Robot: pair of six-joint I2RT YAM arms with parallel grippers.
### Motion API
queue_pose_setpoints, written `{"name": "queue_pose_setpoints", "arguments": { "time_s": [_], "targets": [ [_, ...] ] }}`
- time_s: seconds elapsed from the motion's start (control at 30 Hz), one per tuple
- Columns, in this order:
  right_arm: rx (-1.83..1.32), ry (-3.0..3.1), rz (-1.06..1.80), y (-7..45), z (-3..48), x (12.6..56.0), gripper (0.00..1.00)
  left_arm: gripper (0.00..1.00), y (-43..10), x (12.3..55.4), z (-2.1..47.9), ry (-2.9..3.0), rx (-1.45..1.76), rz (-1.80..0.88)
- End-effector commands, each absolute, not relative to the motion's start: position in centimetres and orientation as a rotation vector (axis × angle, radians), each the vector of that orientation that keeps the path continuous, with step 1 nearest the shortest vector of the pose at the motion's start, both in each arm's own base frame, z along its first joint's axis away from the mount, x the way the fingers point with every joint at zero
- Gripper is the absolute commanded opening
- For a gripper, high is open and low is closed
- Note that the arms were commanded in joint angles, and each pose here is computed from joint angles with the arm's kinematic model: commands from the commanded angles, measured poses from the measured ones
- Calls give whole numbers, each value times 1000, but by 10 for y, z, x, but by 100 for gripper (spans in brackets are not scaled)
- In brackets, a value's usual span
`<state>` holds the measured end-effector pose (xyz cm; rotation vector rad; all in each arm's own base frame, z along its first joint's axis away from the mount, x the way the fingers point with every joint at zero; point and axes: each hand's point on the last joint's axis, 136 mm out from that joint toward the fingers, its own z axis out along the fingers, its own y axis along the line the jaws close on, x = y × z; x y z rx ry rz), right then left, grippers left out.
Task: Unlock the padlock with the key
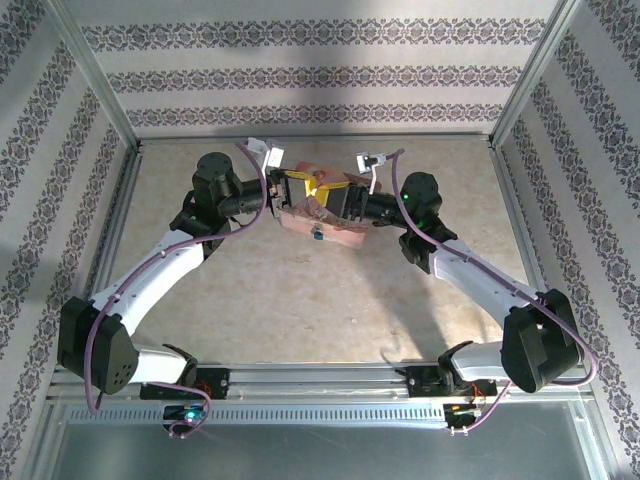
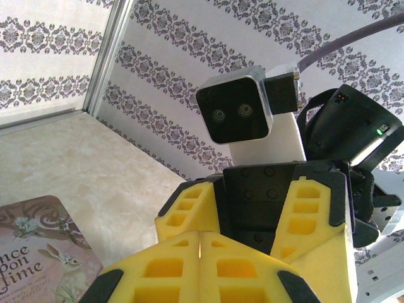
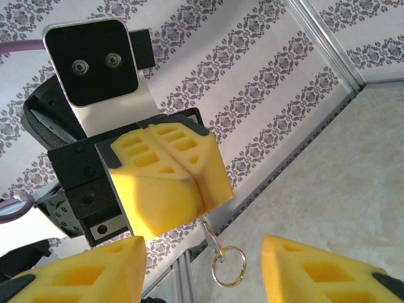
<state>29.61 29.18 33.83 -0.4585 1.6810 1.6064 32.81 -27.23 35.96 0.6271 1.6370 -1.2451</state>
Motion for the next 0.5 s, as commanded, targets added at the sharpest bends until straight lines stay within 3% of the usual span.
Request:
{"name": "queue_pose_setpoints", "arguments": {
  "time_s": [0.0,0.47],
  "targets": [
    [-511,1609,1620,297,356,292,49,0,-273,328,375,1578,659,-1240],
    [-513,1627,1632,303,350,291,38,0,-273,329,374,1588,659,-1231]
  ]
}}
